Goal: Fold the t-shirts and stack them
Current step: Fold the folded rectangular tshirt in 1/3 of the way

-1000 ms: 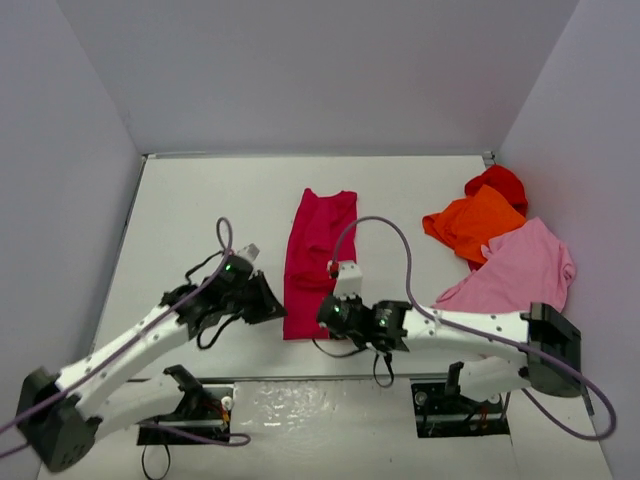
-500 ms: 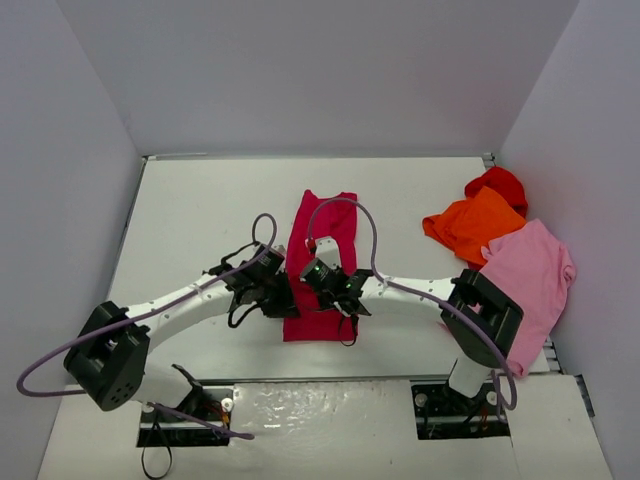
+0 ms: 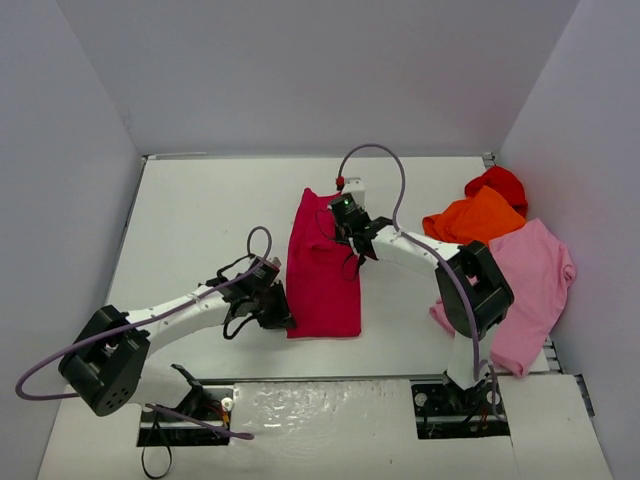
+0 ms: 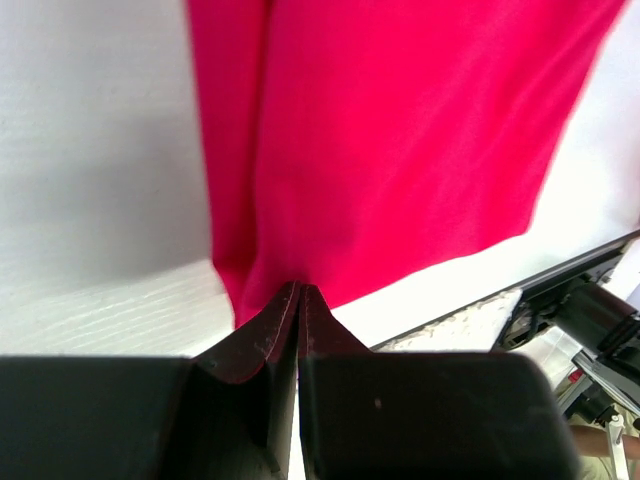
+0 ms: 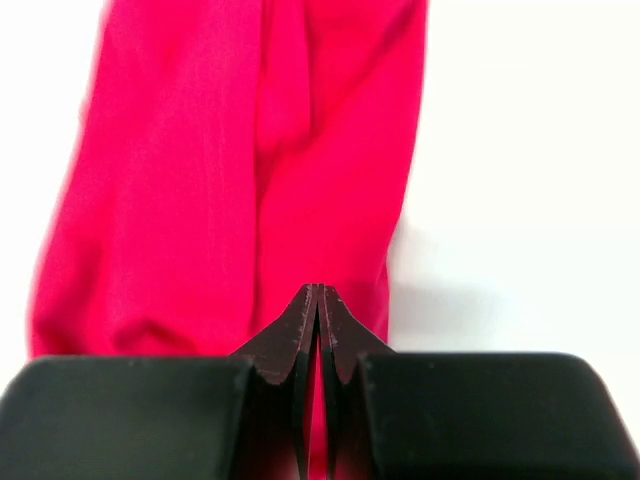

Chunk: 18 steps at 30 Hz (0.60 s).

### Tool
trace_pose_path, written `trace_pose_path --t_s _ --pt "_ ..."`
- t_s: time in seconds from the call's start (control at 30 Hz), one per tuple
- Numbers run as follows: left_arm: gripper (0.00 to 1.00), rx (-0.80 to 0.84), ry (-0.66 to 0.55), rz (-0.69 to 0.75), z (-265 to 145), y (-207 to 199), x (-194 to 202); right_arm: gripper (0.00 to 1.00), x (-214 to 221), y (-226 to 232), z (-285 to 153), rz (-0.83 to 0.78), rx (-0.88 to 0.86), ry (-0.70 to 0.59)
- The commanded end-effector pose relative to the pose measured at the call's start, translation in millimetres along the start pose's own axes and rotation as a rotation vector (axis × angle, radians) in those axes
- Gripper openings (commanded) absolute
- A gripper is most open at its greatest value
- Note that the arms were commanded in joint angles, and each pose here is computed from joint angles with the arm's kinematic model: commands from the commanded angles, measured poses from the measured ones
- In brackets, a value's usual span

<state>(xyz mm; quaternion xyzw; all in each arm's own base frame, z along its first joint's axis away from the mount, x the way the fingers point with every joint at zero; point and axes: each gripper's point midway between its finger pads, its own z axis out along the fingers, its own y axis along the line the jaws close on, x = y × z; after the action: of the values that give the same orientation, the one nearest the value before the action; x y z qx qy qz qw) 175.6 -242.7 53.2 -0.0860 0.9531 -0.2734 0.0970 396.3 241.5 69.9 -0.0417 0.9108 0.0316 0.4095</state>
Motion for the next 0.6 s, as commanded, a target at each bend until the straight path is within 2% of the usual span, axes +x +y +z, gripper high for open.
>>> trace_pose_path --t_s 0.0,0.1,0.13,0.2,0.23,0.3,0.37,0.5,0.57 --pt "0.00 0.107 -0.055 0.006 -10.2 -29.0 -12.9 0.00 -78.6 24.1 -19.0 0.037 -0.086 -0.172" --pt "0.00 0.108 -0.055 0.013 -10.9 -29.7 -13.0 0.05 -72.5 27.8 -28.2 0.052 -0.125 -0.135" --pt "0.00 0.110 -0.051 0.017 -11.1 -30.0 -12.6 0.14 -61.6 27.5 -31.3 0.059 -0.140 -0.104" --pt "0.00 0.116 -0.037 0.029 -11.5 -31.2 -11.0 0.44 -28.5 25.9 -39.1 0.077 -0.180 -0.016" --pt "0.00 0.115 -0.030 0.038 -11.6 -31.3 -10.0 0.55 -12.7 25.0 -43.8 0.088 -0.200 0.022" --pt "0.01 0.087 -0.001 0.044 -12.4 -25.5 -5.5 0.68 25.3 14.7 -59.4 0.131 -0.218 0.097" --pt "0.16 0.089 0.019 0.038 -13.3 -23.5 -2.2 0.69 51.2 7.0 -85.0 0.184 -0.263 0.145" --pt "0.30 0.166 0.055 -0.036 -10.0 -25.4 5.5 0.68 112.5 -12.5 -121.0 0.313 -0.285 0.263" --pt "0.35 0.211 0.066 -0.096 -6.8 -23.4 8.5 0.67 123.9 -22.6 -137.1 0.372 -0.290 0.260"
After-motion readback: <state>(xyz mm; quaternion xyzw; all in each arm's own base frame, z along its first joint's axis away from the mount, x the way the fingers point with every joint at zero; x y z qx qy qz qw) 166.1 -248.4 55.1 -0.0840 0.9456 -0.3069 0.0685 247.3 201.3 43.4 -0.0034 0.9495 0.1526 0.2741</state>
